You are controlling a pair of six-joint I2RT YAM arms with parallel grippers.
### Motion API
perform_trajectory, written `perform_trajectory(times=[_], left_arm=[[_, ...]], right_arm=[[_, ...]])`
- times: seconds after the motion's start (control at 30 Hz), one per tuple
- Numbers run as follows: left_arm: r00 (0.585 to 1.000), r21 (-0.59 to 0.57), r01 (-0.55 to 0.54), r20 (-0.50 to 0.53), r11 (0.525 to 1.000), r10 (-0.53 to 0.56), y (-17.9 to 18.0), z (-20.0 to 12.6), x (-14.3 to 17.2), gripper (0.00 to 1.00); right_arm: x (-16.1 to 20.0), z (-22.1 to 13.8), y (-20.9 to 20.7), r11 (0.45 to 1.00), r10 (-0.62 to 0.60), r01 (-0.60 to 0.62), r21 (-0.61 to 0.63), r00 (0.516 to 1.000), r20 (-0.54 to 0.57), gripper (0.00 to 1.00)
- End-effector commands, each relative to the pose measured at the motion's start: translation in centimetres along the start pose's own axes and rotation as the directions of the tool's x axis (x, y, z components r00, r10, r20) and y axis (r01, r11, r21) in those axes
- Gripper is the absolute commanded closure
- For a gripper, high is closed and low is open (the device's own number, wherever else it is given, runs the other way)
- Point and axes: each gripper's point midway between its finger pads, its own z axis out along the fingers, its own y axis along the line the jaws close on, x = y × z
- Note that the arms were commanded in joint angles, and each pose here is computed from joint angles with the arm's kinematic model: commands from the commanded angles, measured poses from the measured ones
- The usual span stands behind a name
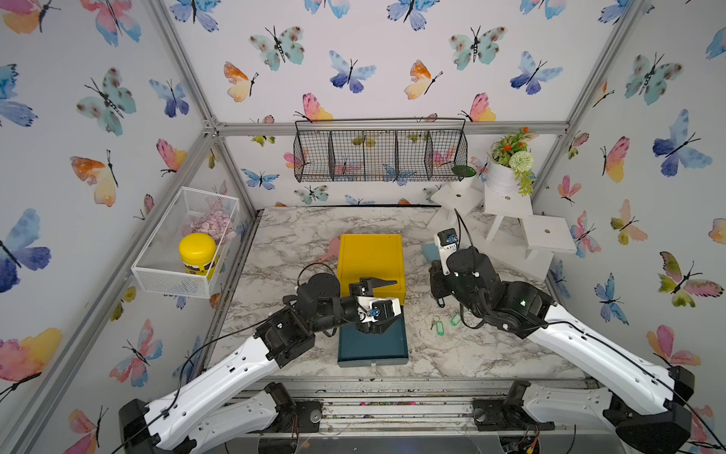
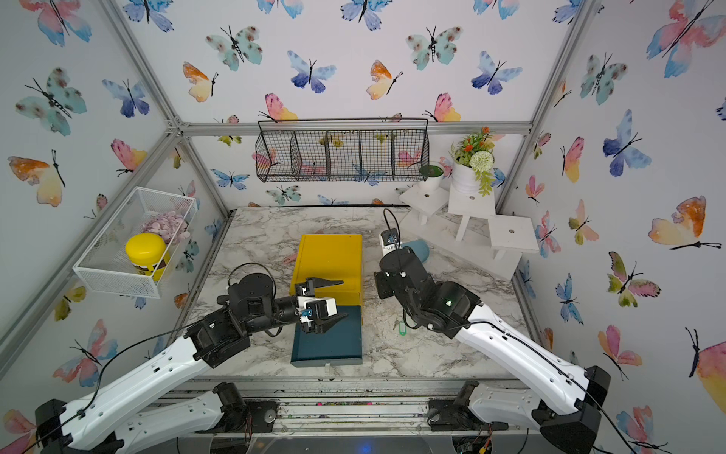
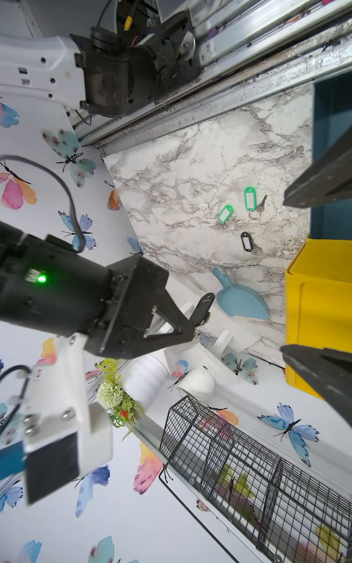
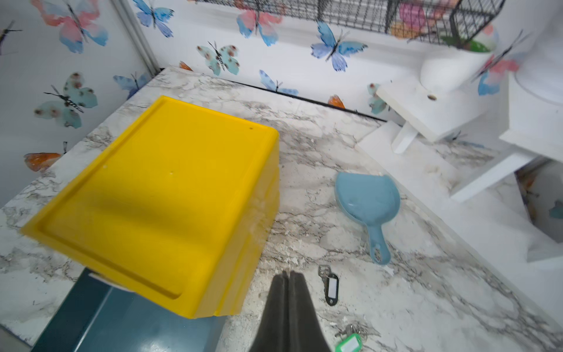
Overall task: Take the keys out of the drawer
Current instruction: Place the key at the center of the board.
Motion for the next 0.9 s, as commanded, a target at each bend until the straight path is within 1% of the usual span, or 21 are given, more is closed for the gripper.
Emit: perform_trajectory(times=[0.0, 0.07, 0.2, 0.47, 0.67, 0.77, 0.87], left_arm=[[0.998, 0.006, 0.04, 0.057, 0.999, -0.041, 0.7, 1.3, -1.5, 0.23], [0.997, 0.019, 0.064, 0.046, 0.998, -0.065, 0.6, 2.3, -1.2, 0.24], [0.996, 0.059, 0.084, 0.023, 0.995, -0.085, -0.2, 3.8, -0.6, 0.24], [0.989, 0.117, 0.145, -0.045, 0.983, -0.141, -1.2, 5.7, 0.8, 0.24], [0.989, 0.127, 0.142, -0.059, 0.982, -0.135, -1.3, 6.2, 0.9, 0.23], [0.985, 0.101, 0.167, -0.051, 0.981, -0.162, -0.5, 6.6, 0.6, 0.23], [0.977, 0.109, 0.208, -0.064, 0.972, -0.202, -0.5, 7.4, 0.8, 0.23]], right_arm=[[4.3, 1.9, -1.3, 0.999, 0.037, -0.041, -0.019, 0.984, -0.177, 0.98], [5.6, 3.0, -1.6, 0.998, 0.053, -0.061, -0.028, 0.974, -0.219, 0.98], [8.7, 5.3, -2.9, 0.992, 0.123, -0.123, 0.019, 0.947, -0.298, 0.98], [12.1, 8.6, -4.4, 0.965, 0.26, -0.237, 0.11, 0.917, -0.303, 0.98], [14.1, 10.1, -4.9, 0.96, 0.277, -0.239, 0.147, 0.892, -0.356, 0.98], [14.8, 10.5, -5.2, 0.959, 0.279, -0.237, 0.154, 0.884, -0.375, 0.98], [15.6, 10.9, -5.4, 0.961, 0.271, -0.226, 0.157, 0.874, -0.402, 0.98]])
